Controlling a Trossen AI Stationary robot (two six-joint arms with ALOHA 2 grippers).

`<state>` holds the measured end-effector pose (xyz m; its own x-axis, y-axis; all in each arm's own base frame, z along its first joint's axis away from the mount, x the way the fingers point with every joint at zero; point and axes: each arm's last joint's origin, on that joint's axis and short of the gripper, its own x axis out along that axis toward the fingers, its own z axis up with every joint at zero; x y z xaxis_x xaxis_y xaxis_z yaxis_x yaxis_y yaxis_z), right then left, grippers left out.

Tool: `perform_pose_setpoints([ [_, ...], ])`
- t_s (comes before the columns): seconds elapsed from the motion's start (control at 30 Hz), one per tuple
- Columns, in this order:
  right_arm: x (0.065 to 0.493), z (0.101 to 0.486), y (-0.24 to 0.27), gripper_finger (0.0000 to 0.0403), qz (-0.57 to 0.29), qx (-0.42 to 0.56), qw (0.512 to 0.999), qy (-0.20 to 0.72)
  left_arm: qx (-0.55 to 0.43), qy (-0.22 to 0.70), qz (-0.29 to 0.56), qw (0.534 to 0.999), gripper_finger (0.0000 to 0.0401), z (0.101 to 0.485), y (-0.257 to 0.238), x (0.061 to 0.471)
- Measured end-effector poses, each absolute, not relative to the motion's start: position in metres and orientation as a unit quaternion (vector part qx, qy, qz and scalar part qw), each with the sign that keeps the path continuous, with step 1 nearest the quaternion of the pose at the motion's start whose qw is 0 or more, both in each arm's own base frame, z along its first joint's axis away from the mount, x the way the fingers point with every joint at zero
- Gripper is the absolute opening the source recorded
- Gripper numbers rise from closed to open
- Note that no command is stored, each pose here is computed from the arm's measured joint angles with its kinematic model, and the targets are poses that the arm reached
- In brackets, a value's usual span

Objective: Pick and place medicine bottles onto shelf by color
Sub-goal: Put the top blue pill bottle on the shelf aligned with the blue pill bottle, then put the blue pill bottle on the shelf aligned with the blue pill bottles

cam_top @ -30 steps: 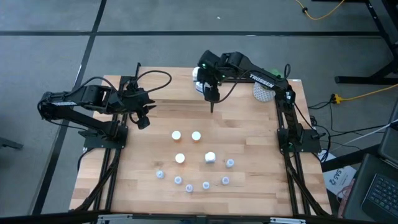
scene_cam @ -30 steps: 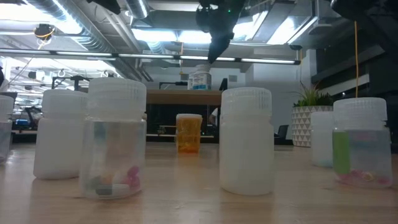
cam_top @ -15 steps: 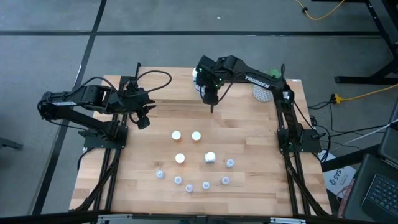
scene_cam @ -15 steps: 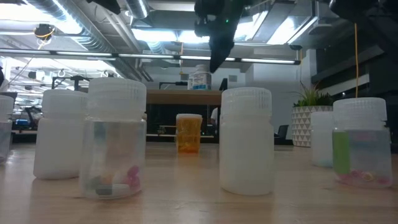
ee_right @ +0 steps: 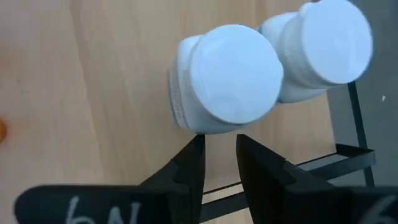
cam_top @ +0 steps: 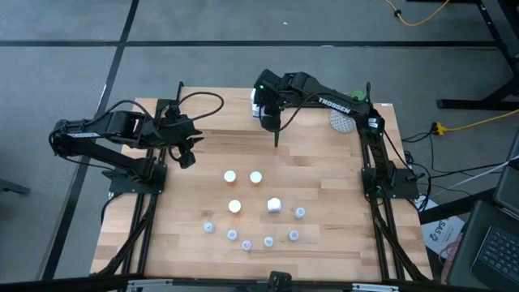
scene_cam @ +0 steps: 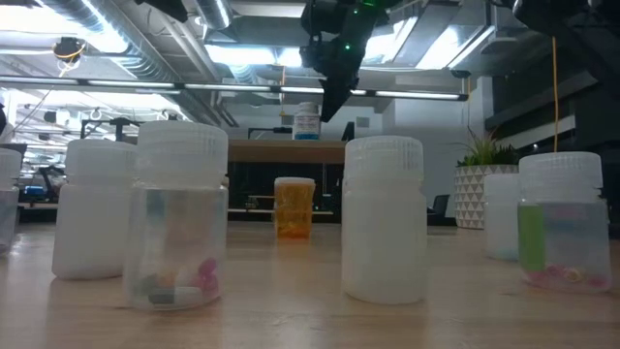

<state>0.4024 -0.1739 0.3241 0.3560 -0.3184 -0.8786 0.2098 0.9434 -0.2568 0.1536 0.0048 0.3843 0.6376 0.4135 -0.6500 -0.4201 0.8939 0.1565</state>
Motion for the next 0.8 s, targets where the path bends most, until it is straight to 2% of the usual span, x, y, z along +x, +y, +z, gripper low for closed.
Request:
perform_pose_setpoints([
  [0.43, 0.404, 0.323, -0.174, 0.0093, -0.155, -0.045, 0.827, 0.538, -0.005, 0.358, 0.23, 0.905, 0.0073, 0.384, 0.005, 0.154],
  [0.57, 0.4, 0.322, -0.172, 0.0093, -0.151, -0.039, 0.816, 0.557, -0.005, 0.358, 0.23, 0.905, 0.0073, 0.384, 0.005, 0.154],
  [0.8, 0.388, 0.348, -0.15, 0.0093, -0.133, -0.015, 0.799, 0.586, -0.005, 0.358, 0.23, 0.905, 0.0073, 0.384, 0.005, 0.154],
])
